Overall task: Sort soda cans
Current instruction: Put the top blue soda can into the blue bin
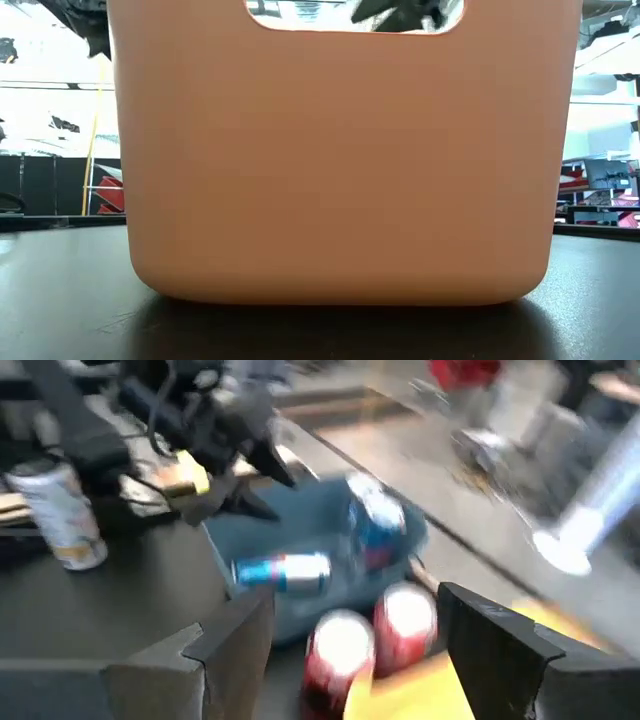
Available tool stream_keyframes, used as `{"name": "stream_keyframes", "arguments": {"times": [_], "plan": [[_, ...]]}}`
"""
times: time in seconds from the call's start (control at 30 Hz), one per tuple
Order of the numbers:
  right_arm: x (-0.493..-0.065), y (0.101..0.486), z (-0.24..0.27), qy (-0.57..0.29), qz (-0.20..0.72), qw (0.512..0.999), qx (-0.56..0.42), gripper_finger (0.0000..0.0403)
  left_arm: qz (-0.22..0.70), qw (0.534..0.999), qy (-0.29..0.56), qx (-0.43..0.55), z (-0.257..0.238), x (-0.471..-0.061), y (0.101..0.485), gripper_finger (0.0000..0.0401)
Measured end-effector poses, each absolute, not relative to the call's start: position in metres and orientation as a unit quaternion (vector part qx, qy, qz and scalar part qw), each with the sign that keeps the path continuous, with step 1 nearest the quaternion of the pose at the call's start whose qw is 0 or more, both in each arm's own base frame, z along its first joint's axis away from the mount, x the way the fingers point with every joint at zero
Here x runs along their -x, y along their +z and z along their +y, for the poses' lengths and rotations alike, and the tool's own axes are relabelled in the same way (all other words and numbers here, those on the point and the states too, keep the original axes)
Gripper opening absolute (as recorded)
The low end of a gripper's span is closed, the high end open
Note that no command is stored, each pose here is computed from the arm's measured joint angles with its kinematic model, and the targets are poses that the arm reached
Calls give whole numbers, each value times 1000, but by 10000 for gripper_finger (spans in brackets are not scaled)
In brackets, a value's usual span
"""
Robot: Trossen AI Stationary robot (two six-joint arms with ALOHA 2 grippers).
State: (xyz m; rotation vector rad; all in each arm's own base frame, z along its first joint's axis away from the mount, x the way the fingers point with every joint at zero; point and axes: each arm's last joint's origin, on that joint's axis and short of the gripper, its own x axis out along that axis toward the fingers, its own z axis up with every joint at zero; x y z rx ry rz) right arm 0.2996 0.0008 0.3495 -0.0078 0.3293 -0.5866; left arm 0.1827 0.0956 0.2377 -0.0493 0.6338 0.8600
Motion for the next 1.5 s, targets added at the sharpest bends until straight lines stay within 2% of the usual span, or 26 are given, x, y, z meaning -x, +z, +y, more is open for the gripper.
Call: {"name": "stream_keyframes", "arguments": {"times": [0.13,0.23,0.4,0.53,0.73,0.97,1.33,1.5], "plan": [[-309,373,-52,-190,144,970,57,295,260,879,399,17,85,-176,254,289],[-319,376,-91,-173,147,973,51,295,235,889,393,13,78,-170,261,280],[-334,366,-152,-220,170,960,-23,295,240,893,380,13,76,-169,252,269],[-339,348,-181,-259,198,941,-88,295,268,891,364,45,85,-181,241,271],[-340,340,-192,-264,206,938,-87,295,361,850,369,105,121,-209,242,291],[-326,355,-184,-256,219,940,-52,295,459,804,349,144,151,-245,242,314],[-321,352,-180,-242,261,934,-21,295,584,716,340,175,167,-272,184,316],[-316,346,-179,-236,302,923,-20,295,611,699,330,171,169,-276,166,315]]}}
